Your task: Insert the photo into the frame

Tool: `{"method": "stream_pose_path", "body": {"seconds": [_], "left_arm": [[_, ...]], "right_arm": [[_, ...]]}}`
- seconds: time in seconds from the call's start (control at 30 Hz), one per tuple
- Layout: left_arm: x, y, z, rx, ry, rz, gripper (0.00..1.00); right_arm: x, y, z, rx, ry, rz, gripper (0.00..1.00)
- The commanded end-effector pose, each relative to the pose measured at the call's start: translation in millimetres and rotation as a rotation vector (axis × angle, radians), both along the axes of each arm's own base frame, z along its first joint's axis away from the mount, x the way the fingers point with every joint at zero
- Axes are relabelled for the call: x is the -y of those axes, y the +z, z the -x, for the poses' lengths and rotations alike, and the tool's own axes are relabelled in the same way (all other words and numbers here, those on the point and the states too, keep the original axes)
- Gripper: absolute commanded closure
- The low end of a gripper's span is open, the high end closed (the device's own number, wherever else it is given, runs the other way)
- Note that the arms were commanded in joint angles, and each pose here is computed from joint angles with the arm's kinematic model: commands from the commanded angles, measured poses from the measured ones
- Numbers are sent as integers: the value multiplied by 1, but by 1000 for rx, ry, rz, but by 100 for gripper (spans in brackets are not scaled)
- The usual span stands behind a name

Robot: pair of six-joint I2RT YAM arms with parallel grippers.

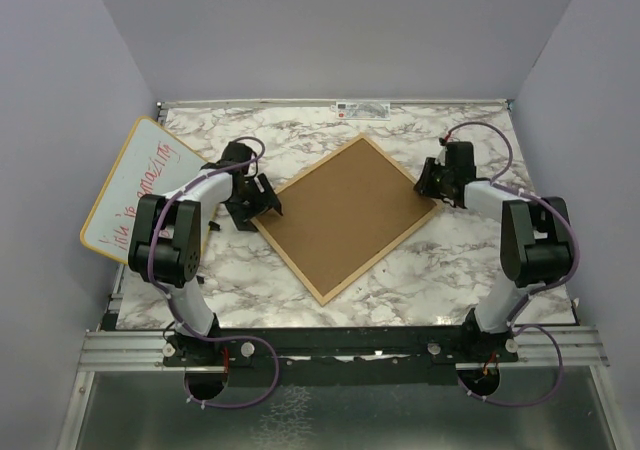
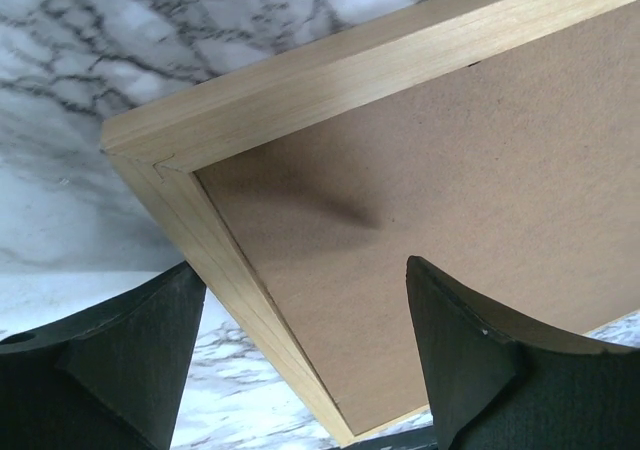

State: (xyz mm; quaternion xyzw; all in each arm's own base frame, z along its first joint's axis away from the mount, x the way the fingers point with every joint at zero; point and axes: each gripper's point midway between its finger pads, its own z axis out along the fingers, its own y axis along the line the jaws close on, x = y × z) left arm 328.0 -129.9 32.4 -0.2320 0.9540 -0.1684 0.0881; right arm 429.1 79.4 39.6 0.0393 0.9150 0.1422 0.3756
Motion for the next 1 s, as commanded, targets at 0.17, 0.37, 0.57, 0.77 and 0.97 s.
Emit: {"method": "stream_pose_path", "body": {"seconds": [0.17, 0.37, 0.57, 0.77, 0.97], "left_arm": [[-6, 17, -61, 257, -106, -154, 8], [-23, 68, -98, 430, -201, -298, 1], [6, 95, -138, 554, -330, -213, 1], [67, 77, -169, 561, -466, -24, 2], [101, 45, -173, 528, -541, 10, 5]], "right_arm": [[-32, 35, 49, -210, -174, -202, 47], [-22, 34, 83, -327, -350, -262, 44], [-10, 25, 104, -398, -454, -289, 46], [0, 6, 109, -450, -564, -289, 50], [12, -5, 111, -467, -630, -251, 50]]}}
